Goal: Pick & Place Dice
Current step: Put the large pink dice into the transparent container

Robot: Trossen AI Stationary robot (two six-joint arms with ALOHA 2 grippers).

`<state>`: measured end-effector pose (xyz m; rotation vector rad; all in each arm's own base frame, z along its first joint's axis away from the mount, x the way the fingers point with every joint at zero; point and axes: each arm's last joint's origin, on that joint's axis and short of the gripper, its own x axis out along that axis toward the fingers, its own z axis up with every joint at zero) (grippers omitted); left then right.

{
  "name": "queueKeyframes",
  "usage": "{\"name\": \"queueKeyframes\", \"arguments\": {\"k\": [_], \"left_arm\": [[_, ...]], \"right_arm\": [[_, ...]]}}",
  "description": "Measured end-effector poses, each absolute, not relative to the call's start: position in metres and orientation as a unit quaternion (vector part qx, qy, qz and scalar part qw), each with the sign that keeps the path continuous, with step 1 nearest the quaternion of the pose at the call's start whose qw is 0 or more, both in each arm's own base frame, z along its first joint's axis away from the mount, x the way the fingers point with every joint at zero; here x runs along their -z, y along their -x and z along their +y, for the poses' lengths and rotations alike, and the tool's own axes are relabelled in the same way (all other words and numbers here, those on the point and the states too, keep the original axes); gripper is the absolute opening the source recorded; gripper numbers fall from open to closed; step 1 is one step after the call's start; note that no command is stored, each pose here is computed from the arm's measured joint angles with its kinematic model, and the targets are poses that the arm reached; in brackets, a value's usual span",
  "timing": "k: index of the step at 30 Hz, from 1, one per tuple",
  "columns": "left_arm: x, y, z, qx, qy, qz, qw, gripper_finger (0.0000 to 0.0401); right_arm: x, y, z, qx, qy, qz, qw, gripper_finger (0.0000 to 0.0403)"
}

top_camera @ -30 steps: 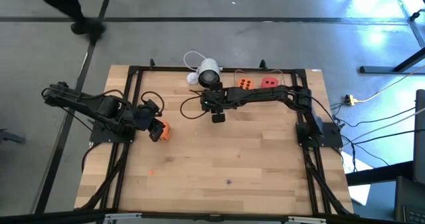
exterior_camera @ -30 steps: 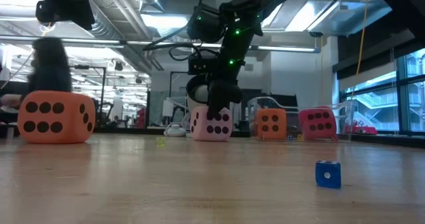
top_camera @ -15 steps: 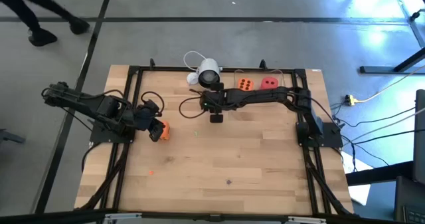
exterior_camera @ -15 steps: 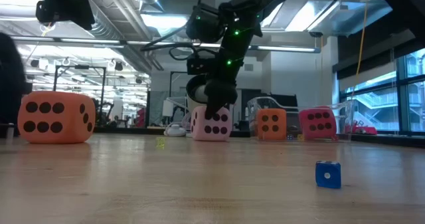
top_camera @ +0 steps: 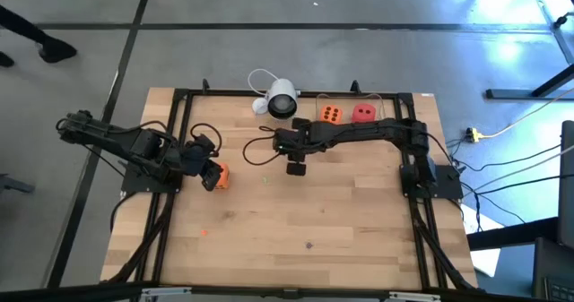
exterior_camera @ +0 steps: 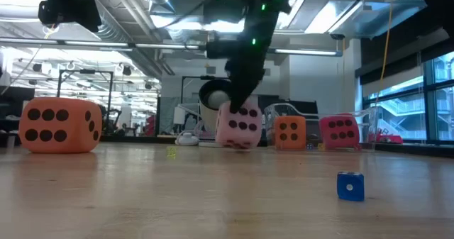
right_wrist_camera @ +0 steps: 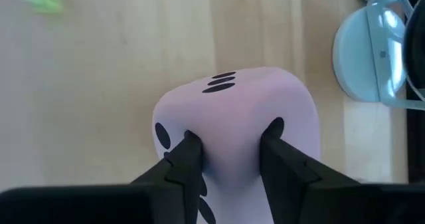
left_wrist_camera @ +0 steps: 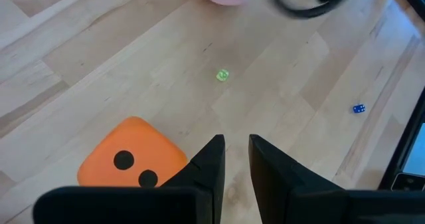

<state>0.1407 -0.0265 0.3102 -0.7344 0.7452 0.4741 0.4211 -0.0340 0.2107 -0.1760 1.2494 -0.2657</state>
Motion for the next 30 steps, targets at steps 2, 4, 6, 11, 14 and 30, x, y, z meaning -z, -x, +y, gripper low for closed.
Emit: {"name": "queueKeyframes", "arguments": {"k": [2, 4, 6, 11, 14, 30], "left_arm": [[-0.31, -0.141, -0.026, -0.224, 0.347, 0.353, 0.84, 0.0063], [-0.31, -0.141, -0.027, -0.224, 0.347, 0.352, 0.84, 0.0063], [-0.31, -0.141, -0.027, -0.224, 0.347, 0.353, 0.84, 0.0063], [-0.31, -0.141, -0.026, -0.224, 0.347, 0.353, 0.84, 0.0063], [-0.31, -0.141, -0.026, -0.224, 0.343, 0.353, 0.841, 0.0063], [-0.31, -0.14, -0.026, -0.231, 0.355, 0.351, 0.835, 0.0063]], "right_arm": [[-0.223, -0.419, -0.033, 0.126, 0.065, 0.573, 0.807, 0.0116], [-0.233, -0.416, -0.031, 0.133, 0.059, 0.57, 0.809, 0.0105], [-0.242, -0.413, -0.03, 0.138, 0.055, 0.567, 0.81, 0.0085], [-0.275, -0.396, -0.027, 0.147, 0.03, 0.553, 0.82, 0.0076], [-0.29, -0.384, -0.028, 0.166, 0.027, 0.55, 0.818, 0.0062], [-0.329, -0.321, -0.068, 0.268, 0.033, 0.612, 0.743, 0.0001]]}}
